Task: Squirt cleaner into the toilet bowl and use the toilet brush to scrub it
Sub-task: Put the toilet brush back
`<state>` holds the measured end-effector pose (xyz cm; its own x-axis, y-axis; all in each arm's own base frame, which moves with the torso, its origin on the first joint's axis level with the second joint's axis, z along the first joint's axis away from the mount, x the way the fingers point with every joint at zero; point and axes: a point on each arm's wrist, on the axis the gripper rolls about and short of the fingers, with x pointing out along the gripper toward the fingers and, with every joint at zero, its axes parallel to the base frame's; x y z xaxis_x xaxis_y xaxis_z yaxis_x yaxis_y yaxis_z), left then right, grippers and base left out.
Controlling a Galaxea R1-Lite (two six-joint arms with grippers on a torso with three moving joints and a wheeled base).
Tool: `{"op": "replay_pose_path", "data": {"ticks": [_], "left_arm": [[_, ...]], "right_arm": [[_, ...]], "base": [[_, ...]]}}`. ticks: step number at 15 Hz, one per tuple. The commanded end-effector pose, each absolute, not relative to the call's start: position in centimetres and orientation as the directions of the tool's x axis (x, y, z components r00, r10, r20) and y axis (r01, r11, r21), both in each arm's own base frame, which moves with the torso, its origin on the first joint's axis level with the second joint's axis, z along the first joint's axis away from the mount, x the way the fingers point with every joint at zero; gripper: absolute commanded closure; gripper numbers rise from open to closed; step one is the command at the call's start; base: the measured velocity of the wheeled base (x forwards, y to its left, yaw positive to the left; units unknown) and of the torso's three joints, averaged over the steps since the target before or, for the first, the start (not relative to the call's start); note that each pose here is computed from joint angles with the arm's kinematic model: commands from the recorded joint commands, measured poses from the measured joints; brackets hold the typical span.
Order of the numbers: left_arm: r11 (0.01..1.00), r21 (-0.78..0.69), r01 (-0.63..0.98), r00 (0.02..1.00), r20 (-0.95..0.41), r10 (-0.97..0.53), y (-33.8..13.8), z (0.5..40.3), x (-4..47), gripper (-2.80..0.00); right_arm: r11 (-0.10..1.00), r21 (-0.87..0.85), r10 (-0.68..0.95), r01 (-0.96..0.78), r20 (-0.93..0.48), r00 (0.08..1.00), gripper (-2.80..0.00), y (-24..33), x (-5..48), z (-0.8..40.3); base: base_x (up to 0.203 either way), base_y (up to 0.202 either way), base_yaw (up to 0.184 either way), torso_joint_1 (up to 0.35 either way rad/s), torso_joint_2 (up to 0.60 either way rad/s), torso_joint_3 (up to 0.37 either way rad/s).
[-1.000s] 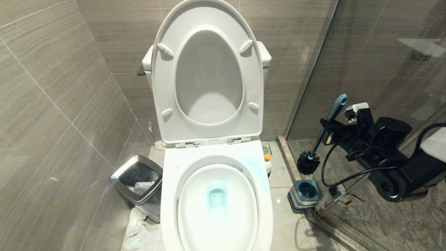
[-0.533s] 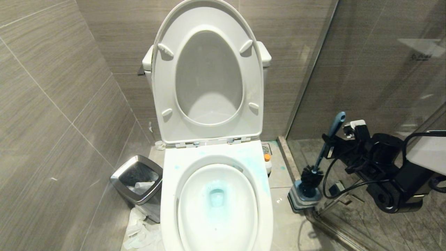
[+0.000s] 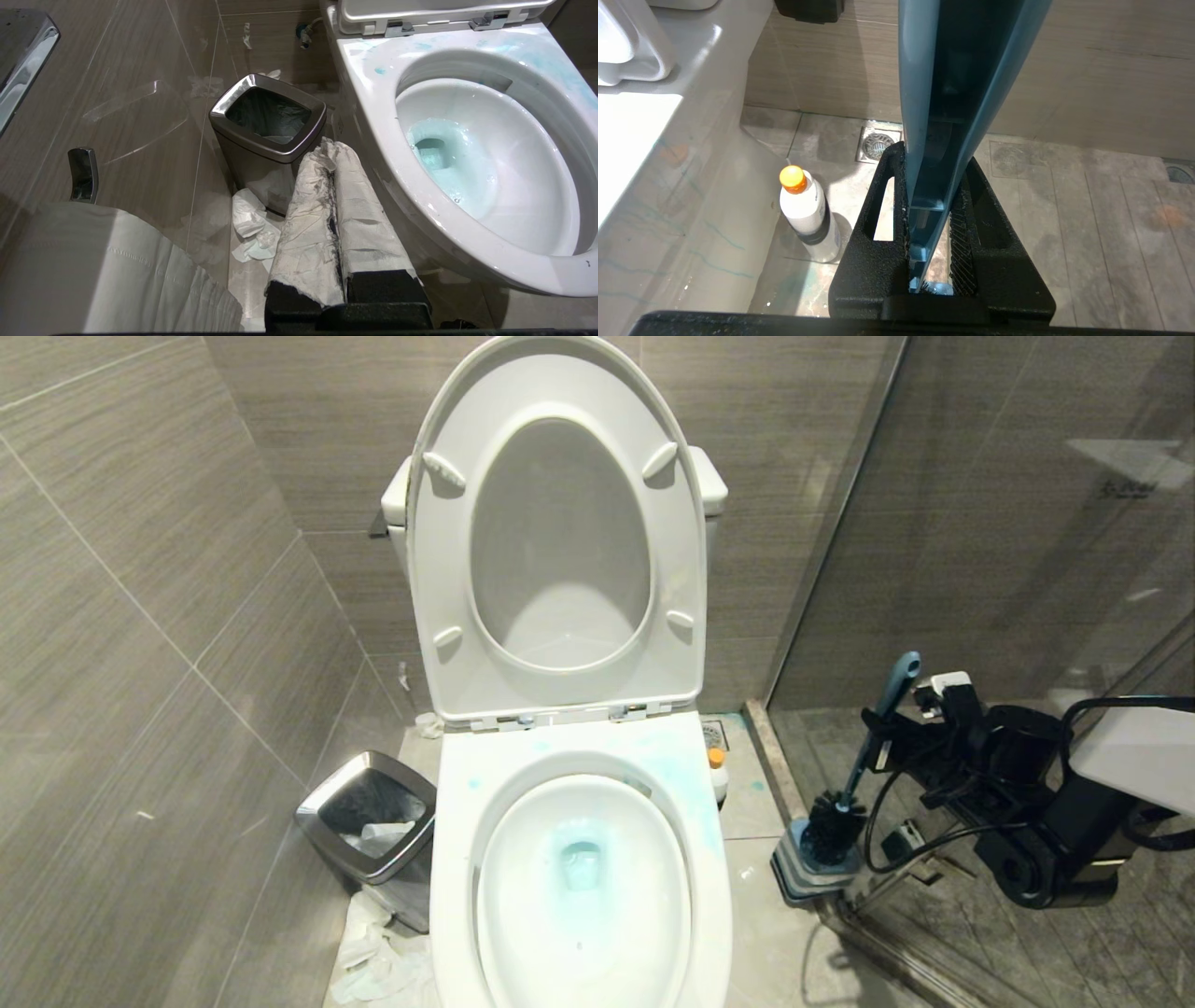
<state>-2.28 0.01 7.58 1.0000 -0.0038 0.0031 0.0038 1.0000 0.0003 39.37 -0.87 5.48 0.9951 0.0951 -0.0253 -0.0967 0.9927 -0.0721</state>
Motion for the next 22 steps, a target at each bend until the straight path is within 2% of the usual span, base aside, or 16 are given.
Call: {"op": "replay_pose_path", "data": {"ticks": [1, 10, 22], "left_arm": [[1.0, 0.0, 0.005, 1.0, 0.003, -0.005, 0.0, 7.6, -2.3, 0.0], [1.0, 0.0, 0.005, 1.0, 0.003, -0.005, 0.0, 7.6, -2.3, 0.0], [1.0, 0.0, 0.005, 1.0, 0.003, -0.005, 0.0, 7.6, -2.3, 0.0]], "right_arm": [[0.993, -0.077, 0.092, -0.093, -0.015, 0.996, 0.0, -1.4, 40.1, 5.0], [0.993, -0.082, 0.088, -0.089, -0.013, 0.996, 0.0, -2.9, 43.6, 1.3], [0.991, -0.084, 0.1, -0.106, -0.078, 0.992, 0.0, -3.1, 43.9, -2.3]], "base": [[0.0, 0.0, 0.0, 0.0, 0.0, 0.0], [0.0, 0.0, 0.0, 0.0, 0.0, 0.0], [0.0, 0.0, 0.0, 0.0, 0.0, 0.0]]}}
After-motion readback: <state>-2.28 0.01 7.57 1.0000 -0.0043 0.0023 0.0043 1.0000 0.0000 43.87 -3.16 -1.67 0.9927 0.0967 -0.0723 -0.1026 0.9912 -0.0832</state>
